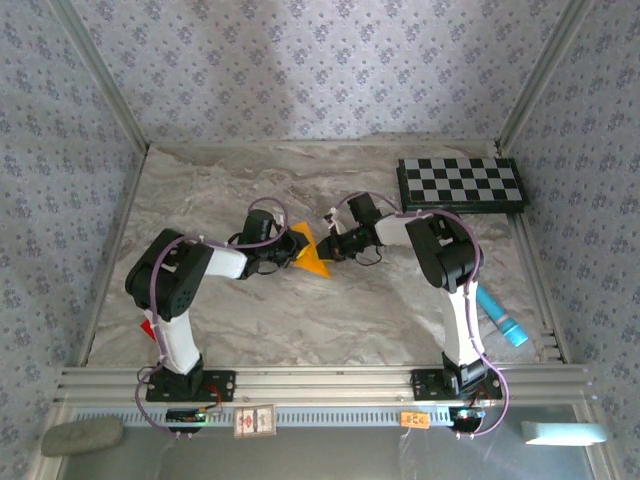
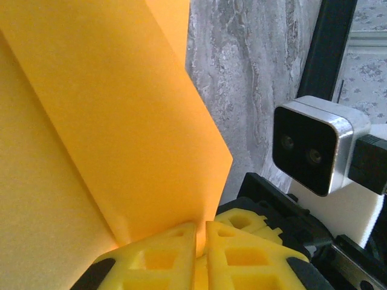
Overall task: Fold a paper plane with a square sheet of paper (pick it up from the middle)
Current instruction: Fourth fold the wing at the center of the table.
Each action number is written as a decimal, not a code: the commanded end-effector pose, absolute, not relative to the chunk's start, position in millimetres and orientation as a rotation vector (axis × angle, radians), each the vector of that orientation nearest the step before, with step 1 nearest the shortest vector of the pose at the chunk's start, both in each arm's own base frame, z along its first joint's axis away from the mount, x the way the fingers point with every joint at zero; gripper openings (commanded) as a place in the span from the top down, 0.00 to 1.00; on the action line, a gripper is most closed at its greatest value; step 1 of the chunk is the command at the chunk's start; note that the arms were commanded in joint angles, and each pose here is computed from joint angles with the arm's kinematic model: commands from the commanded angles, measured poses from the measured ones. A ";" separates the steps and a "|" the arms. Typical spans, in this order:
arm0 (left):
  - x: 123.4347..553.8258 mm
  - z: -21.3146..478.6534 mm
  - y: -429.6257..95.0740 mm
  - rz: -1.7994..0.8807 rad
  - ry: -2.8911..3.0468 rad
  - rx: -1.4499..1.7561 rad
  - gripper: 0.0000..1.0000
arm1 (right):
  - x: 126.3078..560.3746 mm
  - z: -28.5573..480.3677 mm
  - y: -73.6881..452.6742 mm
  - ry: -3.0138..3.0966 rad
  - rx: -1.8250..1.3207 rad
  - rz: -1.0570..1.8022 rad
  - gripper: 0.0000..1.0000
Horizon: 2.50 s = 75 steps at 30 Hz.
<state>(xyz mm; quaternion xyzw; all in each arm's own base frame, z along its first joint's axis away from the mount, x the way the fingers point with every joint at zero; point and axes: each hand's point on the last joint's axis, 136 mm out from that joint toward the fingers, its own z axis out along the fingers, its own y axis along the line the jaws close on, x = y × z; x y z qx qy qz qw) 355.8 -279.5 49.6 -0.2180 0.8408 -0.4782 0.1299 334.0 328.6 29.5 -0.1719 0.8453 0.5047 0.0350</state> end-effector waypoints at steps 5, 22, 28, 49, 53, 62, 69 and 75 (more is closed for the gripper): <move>362.5 52.3 -286.7 -1.409 2.425 -0.590 0.89 | 331.3 22.5 327.7 2.650 -0.495 1.578 0.98; 362.3 42.0 -283.0 -1.370 2.455 -0.619 0.89 | 329.8 30.6 323.1 2.690 -0.479 1.534 0.82; 363.0 43.5 -283.2 -1.374 2.453 -0.613 0.89 | 325.8 42.0 318.3 2.691 -0.460 1.535 0.77; 362.9 40.5 -282.5 -1.361 2.469 -0.631 0.89 | 322.0 65.3 297.3 2.637 -0.378 1.334 0.80; 362.4 38.6 -281.9 -1.354 2.475 -0.639 0.89 | 314.6 64.6 308.1 2.648 -0.443 1.328 0.83; 362.2 34.8 -281.1 -1.341 2.492 -0.653 0.89 | 306.6 50.2 319.7 2.710 -0.519 1.276 0.84; 362.4 32.9 -281.5 -1.341 2.498 -0.671 0.89 | 305.1 41.5 319.5 2.736 -0.523 1.276 0.84; 363.4 33.2 -281.9 -1.341 2.496 -0.674 0.89 | 305.6 34.9 315.3 2.759 -0.514 1.237 0.84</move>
